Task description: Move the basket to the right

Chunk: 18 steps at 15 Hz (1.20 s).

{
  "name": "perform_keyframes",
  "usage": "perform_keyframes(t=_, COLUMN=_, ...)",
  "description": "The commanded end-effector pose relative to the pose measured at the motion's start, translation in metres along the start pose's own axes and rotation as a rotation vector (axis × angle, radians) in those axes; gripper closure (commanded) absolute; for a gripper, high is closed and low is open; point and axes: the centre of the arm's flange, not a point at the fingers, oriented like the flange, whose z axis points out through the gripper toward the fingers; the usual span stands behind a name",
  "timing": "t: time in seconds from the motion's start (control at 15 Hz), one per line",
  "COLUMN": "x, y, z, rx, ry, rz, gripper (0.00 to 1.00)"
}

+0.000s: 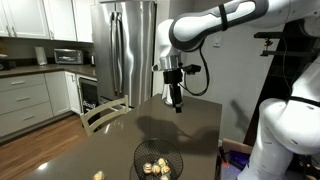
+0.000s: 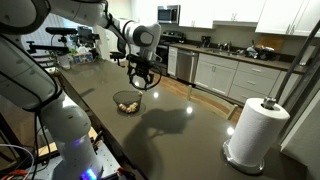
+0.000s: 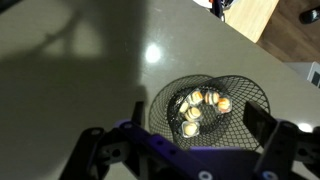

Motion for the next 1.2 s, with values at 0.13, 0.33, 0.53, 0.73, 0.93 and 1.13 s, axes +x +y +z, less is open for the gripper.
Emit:
perform_keyframes(t=0.13, x=0.011, y=0.021, z=0.049, rx=0.114, ry=0.037, rz=-0.175, gripper=0.00)
perform_keyframes(t=0.33, x=0.027, y=0.027, z=0.077, rx=0.127, ry=0.081, rz=-0.223, gripper=0.00)
perform_keyframes(t=0.53, x=0.045, y=0.025, z=0.103, rx=0.133, ry=0.118, rz=-0.258, gripper=0.00)
perform_keyframes(t=0.73, x=0.064, y=0.016, z=0.130, rx=0.122, ry=0.177, rz=-0.249, gripper=0.00)
perform_keyframes(t=0.93, x=0.079, y=0.005, z=0.148, rx=0.100, ry=0.234, rz=-0.217, gripper=0.00)
perform_keyframes(t=1.13, x=0.088, y=-0.003, z=0.165, rx=0.055, ry=0.266, rz=-0.210, gripper=0.28)
